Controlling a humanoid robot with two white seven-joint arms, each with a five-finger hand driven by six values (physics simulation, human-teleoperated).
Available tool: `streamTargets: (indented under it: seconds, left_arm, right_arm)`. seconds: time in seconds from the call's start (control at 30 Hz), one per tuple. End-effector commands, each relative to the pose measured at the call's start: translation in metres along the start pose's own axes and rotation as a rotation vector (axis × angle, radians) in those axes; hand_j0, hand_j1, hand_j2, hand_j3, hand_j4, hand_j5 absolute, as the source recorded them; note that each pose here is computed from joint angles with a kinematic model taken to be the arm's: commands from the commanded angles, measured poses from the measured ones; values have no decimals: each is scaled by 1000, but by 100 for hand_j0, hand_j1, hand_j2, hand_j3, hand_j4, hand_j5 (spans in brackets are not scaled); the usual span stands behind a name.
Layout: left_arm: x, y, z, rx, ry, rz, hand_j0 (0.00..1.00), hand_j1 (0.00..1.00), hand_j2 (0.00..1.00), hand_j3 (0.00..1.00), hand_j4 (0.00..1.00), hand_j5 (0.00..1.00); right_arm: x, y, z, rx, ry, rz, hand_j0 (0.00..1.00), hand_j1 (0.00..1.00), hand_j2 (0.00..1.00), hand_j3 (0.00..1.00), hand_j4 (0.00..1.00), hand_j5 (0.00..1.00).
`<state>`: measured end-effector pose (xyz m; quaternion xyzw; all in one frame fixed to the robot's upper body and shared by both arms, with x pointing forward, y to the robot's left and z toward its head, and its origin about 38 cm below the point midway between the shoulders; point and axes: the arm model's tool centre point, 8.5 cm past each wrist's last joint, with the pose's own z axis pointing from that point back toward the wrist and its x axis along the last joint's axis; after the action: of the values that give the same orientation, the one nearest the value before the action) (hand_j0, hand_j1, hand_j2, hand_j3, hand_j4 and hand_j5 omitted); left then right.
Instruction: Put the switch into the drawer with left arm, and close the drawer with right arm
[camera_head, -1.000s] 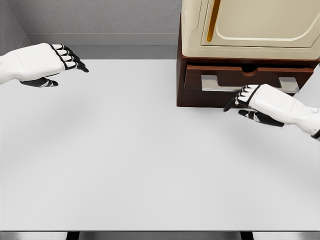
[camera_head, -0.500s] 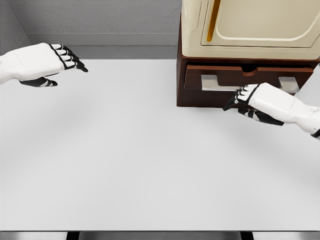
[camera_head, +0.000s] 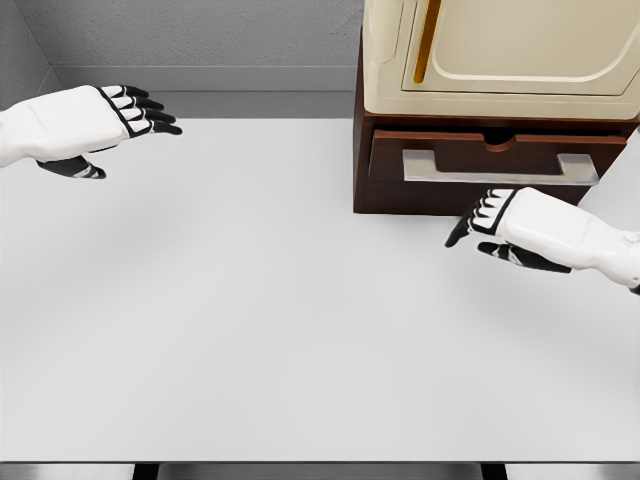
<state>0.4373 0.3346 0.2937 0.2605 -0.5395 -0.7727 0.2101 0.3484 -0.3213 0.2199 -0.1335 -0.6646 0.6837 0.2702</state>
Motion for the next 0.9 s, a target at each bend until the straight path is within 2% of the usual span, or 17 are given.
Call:
streamTargets:
  seconds: [0.0, 0.2, 0.4, 0.53, 0.87]
  left_arm:
    - [0, 1, 1, 5, 2, 4, 100, 100, 100, 100, 100, 100]
    - [-6, -1, 3, 5, 19, 13, 100, 100, 100, 100, 100, 100]
    - [-8, -2, 4, 1, 24, 16, 100, 100, 100, 100, 100, 100]
    - [-15, -8, 7, -10, 47, 30, 100, 100, 100, 100, 100, 100]
    - [-14, -12, 7, -17, 46, 36, 100, 100, 100, 100, 100, 100]
  right_arm:
    - [-6, 2, 2, 2, 19, -5, 60, 60, 60, 60, 60, 60]
    - [-24, 11, 9, 12, 79, -20, 60, 60, 60, 60, 60, 60]
    - [-31, 16, 7, 1, 100, -31, 59, 59, 59, 59, 59, 59]
    - [-36, 5, 1, -32, 102, -16, 57, 57, 57, 57, 57, 57]
    - [-36, 2, -4, -47, 93, -11, 57, 57, 57, 57, 57, 57]
